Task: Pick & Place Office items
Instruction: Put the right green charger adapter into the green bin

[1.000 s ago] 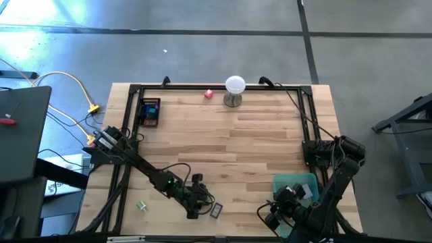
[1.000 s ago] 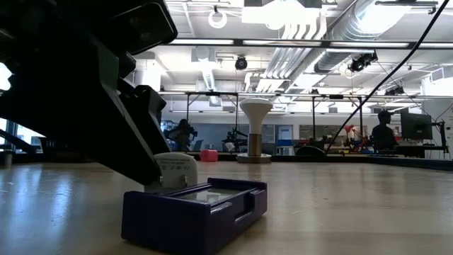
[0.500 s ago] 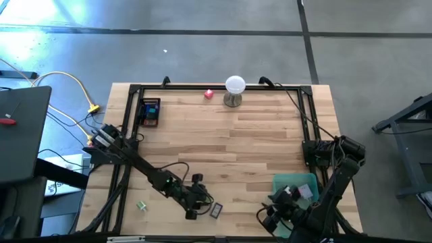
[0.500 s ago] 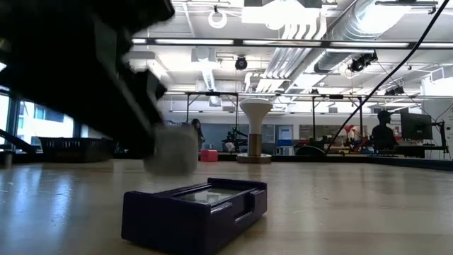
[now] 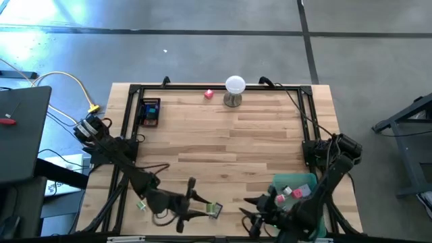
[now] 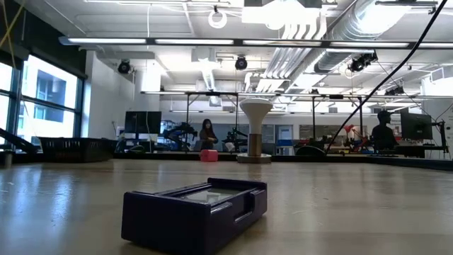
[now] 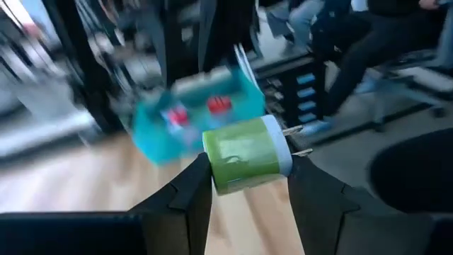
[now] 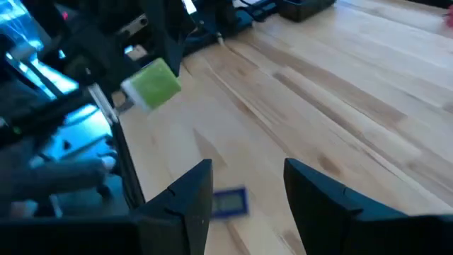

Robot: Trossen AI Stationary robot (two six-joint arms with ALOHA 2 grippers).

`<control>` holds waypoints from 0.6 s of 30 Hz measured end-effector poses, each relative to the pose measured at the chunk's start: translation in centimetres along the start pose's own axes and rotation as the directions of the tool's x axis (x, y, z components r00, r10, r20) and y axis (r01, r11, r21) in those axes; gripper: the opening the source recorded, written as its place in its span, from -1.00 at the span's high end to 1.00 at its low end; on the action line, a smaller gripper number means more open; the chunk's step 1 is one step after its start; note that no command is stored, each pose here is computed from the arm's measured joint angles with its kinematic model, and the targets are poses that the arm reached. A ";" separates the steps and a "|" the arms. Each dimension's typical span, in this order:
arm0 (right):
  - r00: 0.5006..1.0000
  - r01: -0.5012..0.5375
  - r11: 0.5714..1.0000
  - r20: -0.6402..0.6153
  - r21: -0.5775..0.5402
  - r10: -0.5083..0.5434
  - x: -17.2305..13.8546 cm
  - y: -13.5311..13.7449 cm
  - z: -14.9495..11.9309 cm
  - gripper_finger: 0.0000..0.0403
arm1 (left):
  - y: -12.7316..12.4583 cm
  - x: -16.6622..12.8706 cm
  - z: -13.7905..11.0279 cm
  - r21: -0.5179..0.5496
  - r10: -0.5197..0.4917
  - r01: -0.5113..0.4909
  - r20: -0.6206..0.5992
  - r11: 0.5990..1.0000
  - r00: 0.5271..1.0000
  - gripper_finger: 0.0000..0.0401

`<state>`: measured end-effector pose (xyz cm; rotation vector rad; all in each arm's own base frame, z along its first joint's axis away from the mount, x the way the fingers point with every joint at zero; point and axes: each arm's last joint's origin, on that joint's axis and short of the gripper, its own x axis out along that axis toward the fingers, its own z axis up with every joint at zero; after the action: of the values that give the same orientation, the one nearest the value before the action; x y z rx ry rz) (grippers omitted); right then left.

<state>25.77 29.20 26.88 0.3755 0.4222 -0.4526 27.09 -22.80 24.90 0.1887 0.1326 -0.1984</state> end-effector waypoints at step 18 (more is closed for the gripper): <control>0.989 -0.144 0.986 -0.044 -0.082 0.141 5.3 1.3 4.3 0.19 | -0.9 -0.9 0.0 0.185 0.142 -0.137 -0.012 0.973 0.990 0.28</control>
<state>32.05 26.59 28.35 0.3296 0.4466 -0.2878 26.05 -23.53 24.88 0.3832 0.1251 -0.0676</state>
